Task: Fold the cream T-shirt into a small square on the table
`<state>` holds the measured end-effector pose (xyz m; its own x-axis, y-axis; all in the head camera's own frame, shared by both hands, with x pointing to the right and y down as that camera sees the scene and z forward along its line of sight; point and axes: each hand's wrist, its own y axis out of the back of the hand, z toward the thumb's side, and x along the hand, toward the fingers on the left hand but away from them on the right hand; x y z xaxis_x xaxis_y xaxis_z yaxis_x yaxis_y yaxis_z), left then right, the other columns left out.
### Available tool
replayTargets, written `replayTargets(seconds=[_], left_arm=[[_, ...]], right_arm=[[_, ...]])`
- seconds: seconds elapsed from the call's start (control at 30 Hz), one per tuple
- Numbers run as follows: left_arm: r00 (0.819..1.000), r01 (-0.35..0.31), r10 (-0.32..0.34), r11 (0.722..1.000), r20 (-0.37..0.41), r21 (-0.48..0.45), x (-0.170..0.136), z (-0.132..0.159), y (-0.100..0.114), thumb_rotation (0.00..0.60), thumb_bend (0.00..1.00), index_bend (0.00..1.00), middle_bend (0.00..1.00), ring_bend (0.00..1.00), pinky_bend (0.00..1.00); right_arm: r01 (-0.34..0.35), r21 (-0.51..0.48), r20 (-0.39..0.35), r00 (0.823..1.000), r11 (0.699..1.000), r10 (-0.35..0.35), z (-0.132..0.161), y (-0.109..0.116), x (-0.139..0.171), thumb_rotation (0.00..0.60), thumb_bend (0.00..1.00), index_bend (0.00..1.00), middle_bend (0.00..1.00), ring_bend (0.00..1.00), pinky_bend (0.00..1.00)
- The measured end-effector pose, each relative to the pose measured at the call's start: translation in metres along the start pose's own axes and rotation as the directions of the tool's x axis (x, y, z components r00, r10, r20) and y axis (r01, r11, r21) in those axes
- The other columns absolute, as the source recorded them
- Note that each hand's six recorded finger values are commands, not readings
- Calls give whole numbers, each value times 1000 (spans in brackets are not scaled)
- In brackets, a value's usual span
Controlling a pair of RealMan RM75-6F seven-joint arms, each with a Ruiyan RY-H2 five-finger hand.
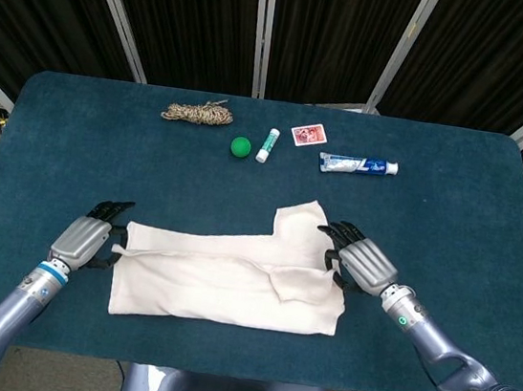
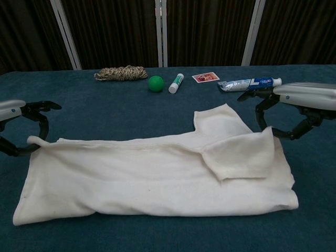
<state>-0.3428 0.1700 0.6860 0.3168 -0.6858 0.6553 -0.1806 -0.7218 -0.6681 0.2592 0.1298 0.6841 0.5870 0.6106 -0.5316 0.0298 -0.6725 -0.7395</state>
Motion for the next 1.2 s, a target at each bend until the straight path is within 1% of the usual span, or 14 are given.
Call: replayTargets(seconds=[0.2,0.3,0.4,0.53,0.8,1.0,1.2], left_arm=[[1000,-4,4,1000,-16,-6,7,-4,0,600,540,861,0,0,0],[1000,-3,3,1000,-28,7,11,-9,1,600,540,861,0,0,0],[999,-4,5,1000,-45,19,15,-13,0,600,540,861,0,0,0],[998,5,-4,1000,-63,11,21,-16,-4,600,540,861,0,0,0],[998,11,-11,1000,-68,0,30,-14,-7,600,540,861,0,0,0],[997,11,-11,1000,-74,-1,35,-15,-7,600,540,861,0,0,0],[997,11,-12,1000,-76,-7,40,-16,-8,600,540,861,0,0,0]], right_arm=[[7,0,23,1000,1000,-7,-6,0,-6,600,451,756,71,0,0],[7,1,37,999,1000,-7,-10,0,-11,600,452,756,73,0,0],[-3,-5,54,999,1000,3,-12,-4,-15,600,451,755,75,0,0],[-8,10,66,998,1000,8,-14,-7,-22,600,451,754,75,0,0],[-11,23,82,997,1000,9,-14,-10,-34,600,451,753,75,0,0],[-4,34,86,996,999,1,-14,-10,-42,600,451,752,75,0,0],[27,34,103,994,999,-30,-18,-4,-48,600,451,752,77,0,0]])
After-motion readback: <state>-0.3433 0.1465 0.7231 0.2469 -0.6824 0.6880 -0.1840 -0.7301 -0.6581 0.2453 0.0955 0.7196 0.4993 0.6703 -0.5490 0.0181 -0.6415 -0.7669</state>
